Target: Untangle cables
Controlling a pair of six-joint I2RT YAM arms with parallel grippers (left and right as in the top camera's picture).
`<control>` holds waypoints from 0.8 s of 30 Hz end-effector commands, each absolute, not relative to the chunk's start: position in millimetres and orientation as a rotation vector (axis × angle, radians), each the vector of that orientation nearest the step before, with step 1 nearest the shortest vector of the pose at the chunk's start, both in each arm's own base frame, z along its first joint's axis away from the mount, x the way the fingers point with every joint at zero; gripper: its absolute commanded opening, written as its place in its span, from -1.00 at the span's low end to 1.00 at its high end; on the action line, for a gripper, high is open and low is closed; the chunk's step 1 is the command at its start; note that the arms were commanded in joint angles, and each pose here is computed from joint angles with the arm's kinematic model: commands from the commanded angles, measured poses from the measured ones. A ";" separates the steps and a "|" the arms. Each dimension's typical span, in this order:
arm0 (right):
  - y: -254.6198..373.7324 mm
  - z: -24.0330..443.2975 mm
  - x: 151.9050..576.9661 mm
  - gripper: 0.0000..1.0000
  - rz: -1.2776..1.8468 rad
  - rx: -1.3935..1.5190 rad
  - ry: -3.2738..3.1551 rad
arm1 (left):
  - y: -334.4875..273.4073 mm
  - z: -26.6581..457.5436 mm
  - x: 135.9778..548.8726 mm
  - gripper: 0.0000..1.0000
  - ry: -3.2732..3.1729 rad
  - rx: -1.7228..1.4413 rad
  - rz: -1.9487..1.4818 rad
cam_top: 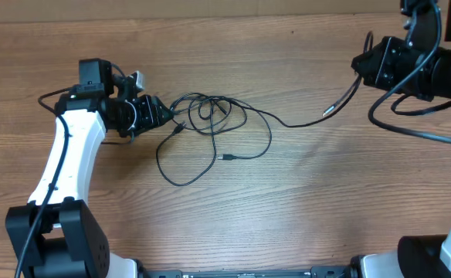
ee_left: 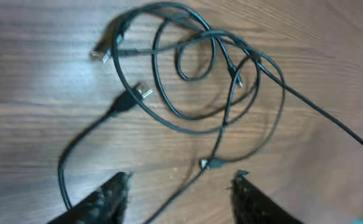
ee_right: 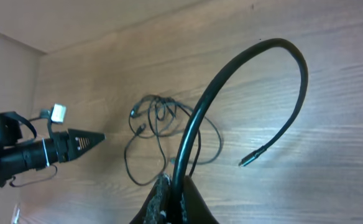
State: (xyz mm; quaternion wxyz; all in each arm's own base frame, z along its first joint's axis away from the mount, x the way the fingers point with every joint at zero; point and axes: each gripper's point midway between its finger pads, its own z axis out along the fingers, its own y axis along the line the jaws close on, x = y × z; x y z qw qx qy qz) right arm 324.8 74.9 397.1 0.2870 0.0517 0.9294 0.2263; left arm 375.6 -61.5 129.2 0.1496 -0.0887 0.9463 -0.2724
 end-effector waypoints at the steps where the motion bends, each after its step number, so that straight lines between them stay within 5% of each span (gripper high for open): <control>1: 85.5 393.7 321.8 -0.92 0.625 0.039 2.498 | -65.7 130.4 384.8 -0.01 2.700 -0.230 -0.705; 24: 113.2 287.3 322.1 -0.92 0.685 -0.010 2.791 | -163.6 91.2 409.8 0.12 2.674 0.059 -0.497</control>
